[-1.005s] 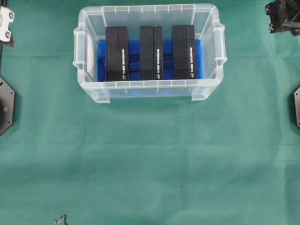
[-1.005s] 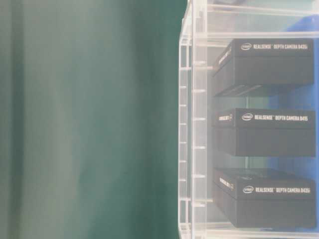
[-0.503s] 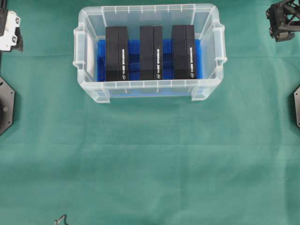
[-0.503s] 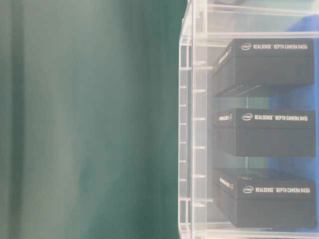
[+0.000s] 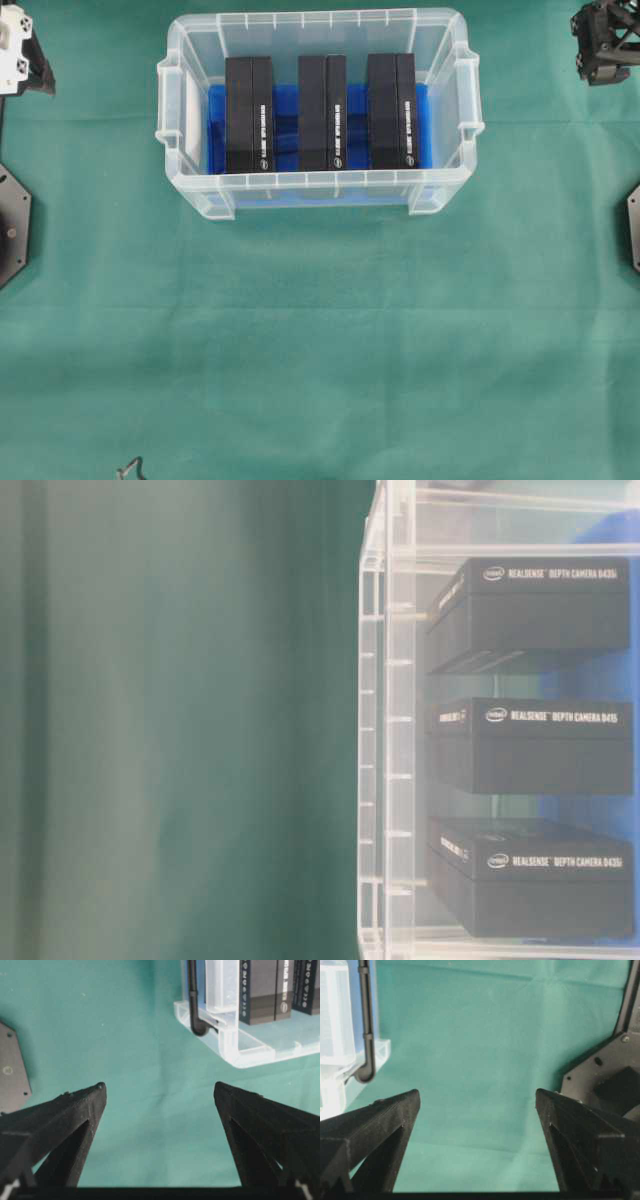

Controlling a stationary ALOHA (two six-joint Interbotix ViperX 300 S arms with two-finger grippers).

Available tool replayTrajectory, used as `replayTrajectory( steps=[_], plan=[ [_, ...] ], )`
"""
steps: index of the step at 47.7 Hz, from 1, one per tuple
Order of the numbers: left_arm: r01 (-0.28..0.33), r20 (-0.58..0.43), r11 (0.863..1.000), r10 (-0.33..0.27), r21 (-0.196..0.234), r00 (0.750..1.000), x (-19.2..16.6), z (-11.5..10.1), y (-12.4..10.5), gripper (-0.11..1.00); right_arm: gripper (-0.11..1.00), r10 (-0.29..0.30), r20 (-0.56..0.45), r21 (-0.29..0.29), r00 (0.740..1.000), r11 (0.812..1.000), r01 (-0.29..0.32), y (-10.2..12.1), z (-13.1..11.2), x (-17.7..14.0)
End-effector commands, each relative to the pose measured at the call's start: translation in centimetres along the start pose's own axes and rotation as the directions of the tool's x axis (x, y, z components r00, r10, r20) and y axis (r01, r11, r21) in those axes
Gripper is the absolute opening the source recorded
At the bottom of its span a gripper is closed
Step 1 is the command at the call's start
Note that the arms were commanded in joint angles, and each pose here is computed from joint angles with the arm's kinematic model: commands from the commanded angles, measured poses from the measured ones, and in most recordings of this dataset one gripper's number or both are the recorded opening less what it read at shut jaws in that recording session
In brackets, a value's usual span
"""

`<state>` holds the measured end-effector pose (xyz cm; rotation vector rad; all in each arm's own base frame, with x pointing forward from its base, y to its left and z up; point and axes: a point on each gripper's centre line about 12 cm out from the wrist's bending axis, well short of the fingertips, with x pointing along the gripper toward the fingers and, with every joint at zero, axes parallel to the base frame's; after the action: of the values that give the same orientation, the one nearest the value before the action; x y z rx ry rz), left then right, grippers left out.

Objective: Take the box out of the case with both arms.
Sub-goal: 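Move both open grippers over the left and right black boxes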

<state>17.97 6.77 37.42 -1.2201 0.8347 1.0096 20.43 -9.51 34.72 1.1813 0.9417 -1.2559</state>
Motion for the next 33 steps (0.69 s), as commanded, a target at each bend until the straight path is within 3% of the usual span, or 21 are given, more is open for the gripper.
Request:
replayTrajectory(
  steps=[1, 14, 33],
  plan=[
    [-0.003, -0.002, 1.000, 0.003, 0.000, 1.000, 0.0, 0.2, -0.7, 0.89, 0.95, 0.041, 0.013, 0.003, 0.999, 0.999, -0.041, 0.6, 0.2, -0.7],
    [-0.053, -0.021, 0.999, 0.053, -0.001, 0.998, 1.5, 1.3, -3.9, 0.89, 0.95, 0.117, 0.025, -0.028, 0.993, 0.993, -0.116, 5.1, 0.6, 0.1],
    [-0.102, -0.036, 0.994, 0.103, 0.026, 0.994, 4.2, 2.7, -8.7, 0.89, 0.95, 0.118, 0.013, -0.073, 0.993, 0.990, -0.117, 11.1, 0.9, 1.1]
  ],
)
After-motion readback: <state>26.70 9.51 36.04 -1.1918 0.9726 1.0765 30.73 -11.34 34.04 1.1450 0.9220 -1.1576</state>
